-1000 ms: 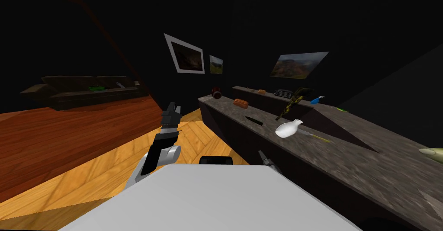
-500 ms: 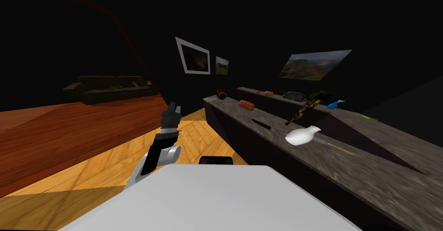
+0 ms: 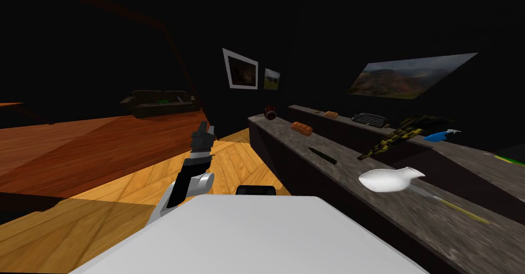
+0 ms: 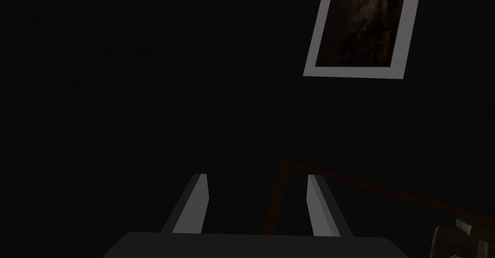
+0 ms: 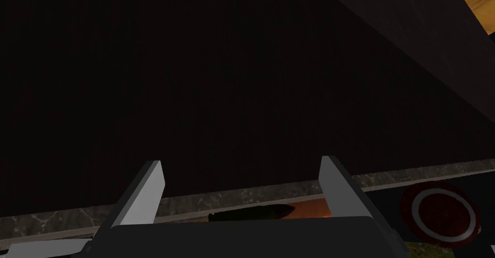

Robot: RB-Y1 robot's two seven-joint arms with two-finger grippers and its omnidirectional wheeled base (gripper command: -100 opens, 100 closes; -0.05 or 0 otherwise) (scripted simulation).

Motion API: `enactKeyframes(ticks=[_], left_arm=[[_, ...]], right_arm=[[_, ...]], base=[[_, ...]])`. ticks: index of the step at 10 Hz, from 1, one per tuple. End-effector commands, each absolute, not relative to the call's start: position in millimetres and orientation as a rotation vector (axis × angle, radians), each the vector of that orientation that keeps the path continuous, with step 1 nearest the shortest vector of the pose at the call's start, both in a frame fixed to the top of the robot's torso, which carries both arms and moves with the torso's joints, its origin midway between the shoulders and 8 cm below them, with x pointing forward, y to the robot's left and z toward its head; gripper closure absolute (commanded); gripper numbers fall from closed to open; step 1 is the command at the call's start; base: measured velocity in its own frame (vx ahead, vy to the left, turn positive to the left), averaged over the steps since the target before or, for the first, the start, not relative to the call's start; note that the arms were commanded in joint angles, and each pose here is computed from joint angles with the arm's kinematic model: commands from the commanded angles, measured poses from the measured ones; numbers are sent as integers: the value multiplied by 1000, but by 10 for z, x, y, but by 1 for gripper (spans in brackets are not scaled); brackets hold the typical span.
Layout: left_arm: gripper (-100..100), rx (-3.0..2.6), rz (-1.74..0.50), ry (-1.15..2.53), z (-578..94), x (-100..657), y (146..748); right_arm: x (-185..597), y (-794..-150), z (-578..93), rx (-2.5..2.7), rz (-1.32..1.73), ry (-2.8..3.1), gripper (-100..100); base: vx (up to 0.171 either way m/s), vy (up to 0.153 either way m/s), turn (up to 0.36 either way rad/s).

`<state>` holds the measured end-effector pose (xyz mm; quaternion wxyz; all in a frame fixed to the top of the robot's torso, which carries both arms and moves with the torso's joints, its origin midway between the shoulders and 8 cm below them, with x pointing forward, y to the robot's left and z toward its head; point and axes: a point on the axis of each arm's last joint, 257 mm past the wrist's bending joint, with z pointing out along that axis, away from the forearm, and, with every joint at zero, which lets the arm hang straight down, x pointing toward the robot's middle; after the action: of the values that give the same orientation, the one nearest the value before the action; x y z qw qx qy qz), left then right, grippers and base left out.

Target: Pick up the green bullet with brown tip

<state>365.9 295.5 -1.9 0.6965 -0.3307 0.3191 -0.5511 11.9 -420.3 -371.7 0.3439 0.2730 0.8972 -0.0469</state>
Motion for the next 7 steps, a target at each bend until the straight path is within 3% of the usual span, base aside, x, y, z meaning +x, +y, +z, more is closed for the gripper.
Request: enactKeyframes(ticks=[1,7], left_arm=[[0,-738,-1229,712,-19,3659,2955],[0,-738,-1229,712,-19,3659,2955]], right_arm=[[-112,-4272,-3755,694,-173,2389,-100],[-973,-4556,-3749,584,-360,2598,-100]], base=[[79,35,79],[87,8,162]])
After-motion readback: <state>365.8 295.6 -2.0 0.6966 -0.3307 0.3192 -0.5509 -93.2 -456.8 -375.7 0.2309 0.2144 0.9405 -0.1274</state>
